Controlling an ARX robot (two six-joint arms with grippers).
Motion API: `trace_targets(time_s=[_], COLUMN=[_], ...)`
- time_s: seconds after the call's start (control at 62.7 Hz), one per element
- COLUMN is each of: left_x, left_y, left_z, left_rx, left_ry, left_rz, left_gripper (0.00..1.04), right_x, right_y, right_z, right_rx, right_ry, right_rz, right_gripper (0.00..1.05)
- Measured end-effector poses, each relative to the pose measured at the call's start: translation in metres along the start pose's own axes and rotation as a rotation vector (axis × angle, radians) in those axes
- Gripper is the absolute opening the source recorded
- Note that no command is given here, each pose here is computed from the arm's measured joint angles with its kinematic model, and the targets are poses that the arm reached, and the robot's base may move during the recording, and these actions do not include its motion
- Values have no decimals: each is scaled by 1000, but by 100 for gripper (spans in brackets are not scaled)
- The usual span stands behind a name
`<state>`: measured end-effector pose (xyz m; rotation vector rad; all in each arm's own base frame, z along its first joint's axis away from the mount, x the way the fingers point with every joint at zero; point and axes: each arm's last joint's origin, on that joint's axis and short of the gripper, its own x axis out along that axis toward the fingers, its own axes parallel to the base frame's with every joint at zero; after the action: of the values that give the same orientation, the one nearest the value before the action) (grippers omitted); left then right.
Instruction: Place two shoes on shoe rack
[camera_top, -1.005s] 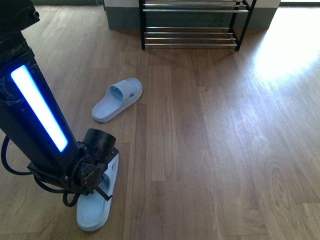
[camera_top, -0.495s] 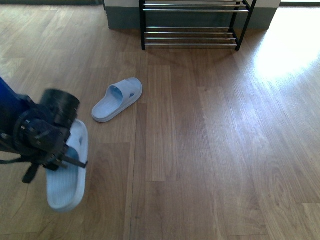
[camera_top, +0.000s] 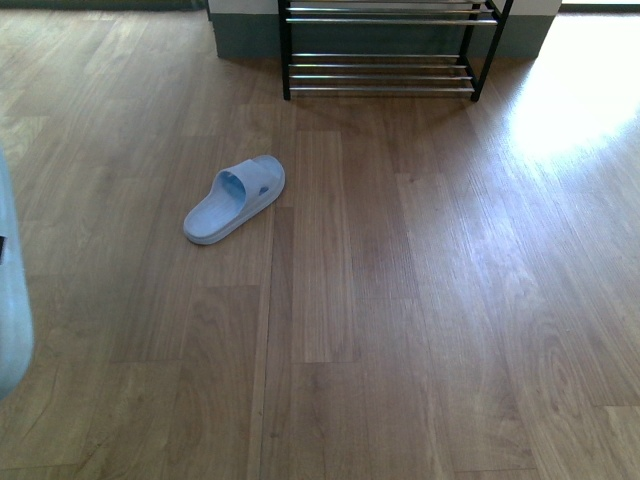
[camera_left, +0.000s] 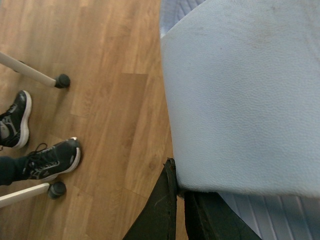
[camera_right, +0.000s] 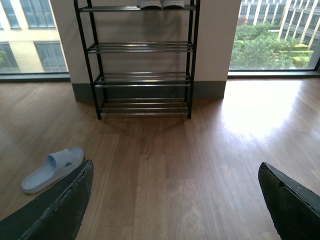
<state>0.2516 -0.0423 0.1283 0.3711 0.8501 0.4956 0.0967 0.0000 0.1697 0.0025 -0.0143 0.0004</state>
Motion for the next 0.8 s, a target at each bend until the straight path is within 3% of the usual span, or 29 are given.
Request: trace_targets(time_s=[0.096, 0.287, 0.463, 0.798], left_x=[-35, -95, -100, -99], left_y=[16, 54, 59, 58], left_z=[-9, -49, -56, -57], left_rx=[-24, -134, -231, -256], left_ry=[-58, -155, -162, -162], left_rz=[38, 183, 177, 170], left_gripper=[2, 2, 2, 2], right_x=[0, 0, 0, 0], right_y=[0, 0, 0, 0], right_z=[0, 0, 0, 0], right_rx=[0, 0, 0, 0], right_ry=[0, 0, 0, 0], right_rz=[0, 0, 0, 0], right_gripper=[96, 96, 96, 96])
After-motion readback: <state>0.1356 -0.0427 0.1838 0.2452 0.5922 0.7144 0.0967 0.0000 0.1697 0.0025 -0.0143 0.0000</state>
